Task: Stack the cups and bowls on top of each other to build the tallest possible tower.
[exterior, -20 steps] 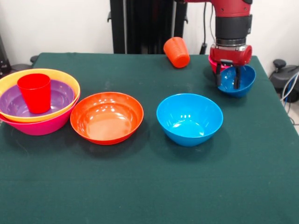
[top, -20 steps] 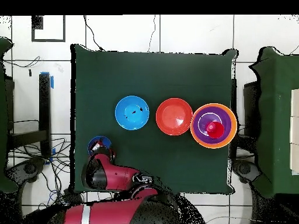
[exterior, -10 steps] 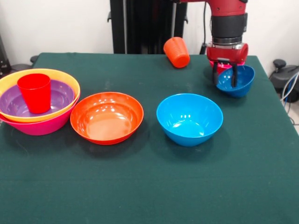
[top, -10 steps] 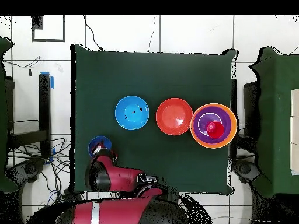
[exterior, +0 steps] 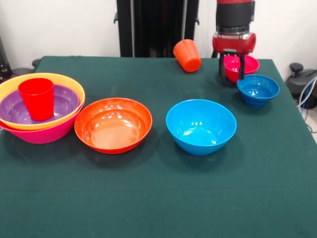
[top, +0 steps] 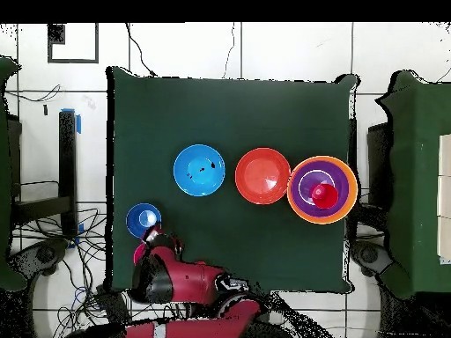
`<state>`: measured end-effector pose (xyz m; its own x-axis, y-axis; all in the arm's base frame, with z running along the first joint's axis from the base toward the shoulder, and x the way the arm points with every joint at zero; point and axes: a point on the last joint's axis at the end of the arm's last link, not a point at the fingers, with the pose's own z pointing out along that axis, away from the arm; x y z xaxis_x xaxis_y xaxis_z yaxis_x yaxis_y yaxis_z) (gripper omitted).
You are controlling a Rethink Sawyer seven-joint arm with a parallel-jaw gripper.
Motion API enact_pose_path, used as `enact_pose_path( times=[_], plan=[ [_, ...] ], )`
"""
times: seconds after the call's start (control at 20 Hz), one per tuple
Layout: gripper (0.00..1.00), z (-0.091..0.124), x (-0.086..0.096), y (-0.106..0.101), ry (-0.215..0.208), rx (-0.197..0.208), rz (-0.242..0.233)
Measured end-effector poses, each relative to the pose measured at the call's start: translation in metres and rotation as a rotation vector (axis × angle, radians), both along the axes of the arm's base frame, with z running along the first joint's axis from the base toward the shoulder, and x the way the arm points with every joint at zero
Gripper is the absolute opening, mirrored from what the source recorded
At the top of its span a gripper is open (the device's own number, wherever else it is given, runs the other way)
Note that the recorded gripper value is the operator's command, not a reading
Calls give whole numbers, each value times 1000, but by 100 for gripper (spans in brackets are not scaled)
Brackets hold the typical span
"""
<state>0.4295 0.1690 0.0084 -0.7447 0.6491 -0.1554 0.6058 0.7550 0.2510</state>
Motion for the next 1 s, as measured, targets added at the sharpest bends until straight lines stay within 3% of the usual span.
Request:
enact_pose_path(
  times=[0.35,1.0],
  plan=[
    [100,10,-7,-8,-1,0,6],
    [100,-5,-26,6,47,9,32]
  ],
)
